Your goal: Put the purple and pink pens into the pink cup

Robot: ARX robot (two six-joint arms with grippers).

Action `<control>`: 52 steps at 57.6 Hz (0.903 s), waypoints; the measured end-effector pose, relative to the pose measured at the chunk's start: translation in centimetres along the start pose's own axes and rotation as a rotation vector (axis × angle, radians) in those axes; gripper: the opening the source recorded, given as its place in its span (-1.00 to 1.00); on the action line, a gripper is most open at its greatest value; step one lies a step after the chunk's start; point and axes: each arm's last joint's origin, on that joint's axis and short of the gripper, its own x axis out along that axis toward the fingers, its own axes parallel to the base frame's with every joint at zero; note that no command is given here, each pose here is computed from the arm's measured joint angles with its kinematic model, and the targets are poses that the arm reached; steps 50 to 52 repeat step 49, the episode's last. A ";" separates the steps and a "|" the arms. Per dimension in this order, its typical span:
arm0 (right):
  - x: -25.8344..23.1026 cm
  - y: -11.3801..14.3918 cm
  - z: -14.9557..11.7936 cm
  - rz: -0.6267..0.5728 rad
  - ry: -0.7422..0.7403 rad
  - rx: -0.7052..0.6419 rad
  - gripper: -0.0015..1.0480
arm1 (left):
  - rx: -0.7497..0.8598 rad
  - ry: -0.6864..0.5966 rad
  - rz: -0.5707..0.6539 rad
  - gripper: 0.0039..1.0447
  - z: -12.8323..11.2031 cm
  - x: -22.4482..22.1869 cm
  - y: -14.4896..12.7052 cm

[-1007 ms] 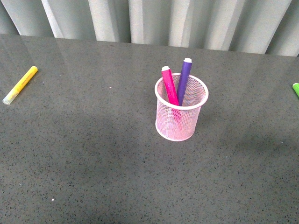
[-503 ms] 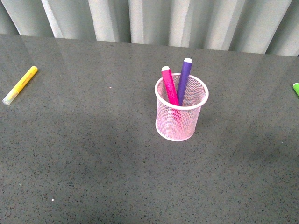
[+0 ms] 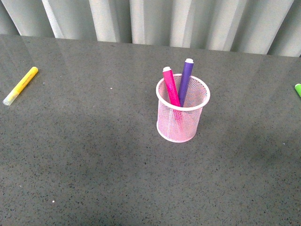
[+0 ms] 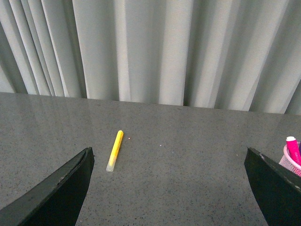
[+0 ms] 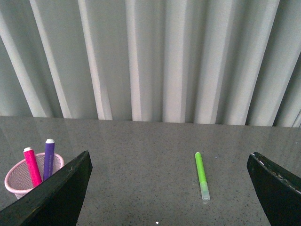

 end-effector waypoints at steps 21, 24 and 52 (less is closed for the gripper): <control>0.0 0.0 0.0 0.000 0.000 0.000 0.87 | 0.000 0.000 0.000 0.88 0.0 0.0 0.0; 0.0 0.0 0.0 0.000 0.000 0.000 0.87 | 0.000 0.000 0.000 0.88 0.0 0.0 0.0; 0.0 0.0 0.0 0.000 0.000 0.000 0.87 | 0.000 0.000 0.000 0.88 0.0 0.0 0.0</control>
